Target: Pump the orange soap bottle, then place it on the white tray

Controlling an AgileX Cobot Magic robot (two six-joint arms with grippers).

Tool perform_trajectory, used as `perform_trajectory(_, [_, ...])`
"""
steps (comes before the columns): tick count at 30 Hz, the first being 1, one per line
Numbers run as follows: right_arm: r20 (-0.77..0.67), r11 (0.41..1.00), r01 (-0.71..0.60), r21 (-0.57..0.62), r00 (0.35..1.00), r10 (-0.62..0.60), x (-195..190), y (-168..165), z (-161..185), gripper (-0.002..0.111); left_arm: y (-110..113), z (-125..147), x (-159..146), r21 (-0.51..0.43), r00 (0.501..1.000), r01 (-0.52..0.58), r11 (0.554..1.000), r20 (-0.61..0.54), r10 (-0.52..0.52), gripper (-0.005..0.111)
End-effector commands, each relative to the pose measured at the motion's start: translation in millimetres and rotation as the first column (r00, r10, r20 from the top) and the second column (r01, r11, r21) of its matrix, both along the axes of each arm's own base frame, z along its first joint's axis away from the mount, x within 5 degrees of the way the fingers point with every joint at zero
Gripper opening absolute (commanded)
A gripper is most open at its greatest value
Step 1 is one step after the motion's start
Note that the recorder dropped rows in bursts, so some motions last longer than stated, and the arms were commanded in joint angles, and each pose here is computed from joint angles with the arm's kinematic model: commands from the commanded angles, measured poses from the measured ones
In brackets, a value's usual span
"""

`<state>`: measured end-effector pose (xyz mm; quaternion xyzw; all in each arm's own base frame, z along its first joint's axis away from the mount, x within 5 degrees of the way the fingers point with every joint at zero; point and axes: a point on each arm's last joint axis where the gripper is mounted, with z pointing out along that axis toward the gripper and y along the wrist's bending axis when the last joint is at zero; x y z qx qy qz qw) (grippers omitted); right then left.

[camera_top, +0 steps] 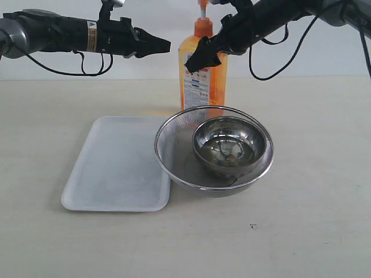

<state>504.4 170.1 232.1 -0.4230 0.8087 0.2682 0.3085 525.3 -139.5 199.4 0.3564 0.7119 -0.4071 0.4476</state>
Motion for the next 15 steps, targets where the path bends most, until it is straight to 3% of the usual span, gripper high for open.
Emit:
perform_trajectory(1, [-0.077,0.994,-0.052,-0.097,0.996,0.045,-1.6,-4.4,-31.1,0.098,-5.6,4.9,-2.9,-0.012,1.0,0.024,1.0,-0.003,-0.024,0.005])
perform_trajectory(15, [-0.072,0.996,-0.041,-0.074,0.997,0.035,-0.7,-3.0,-29.7,0.098,-6.6,4.9,-3.2,-0.012,1.0,0.026,1.0,-0.003,-0.026,0.005])
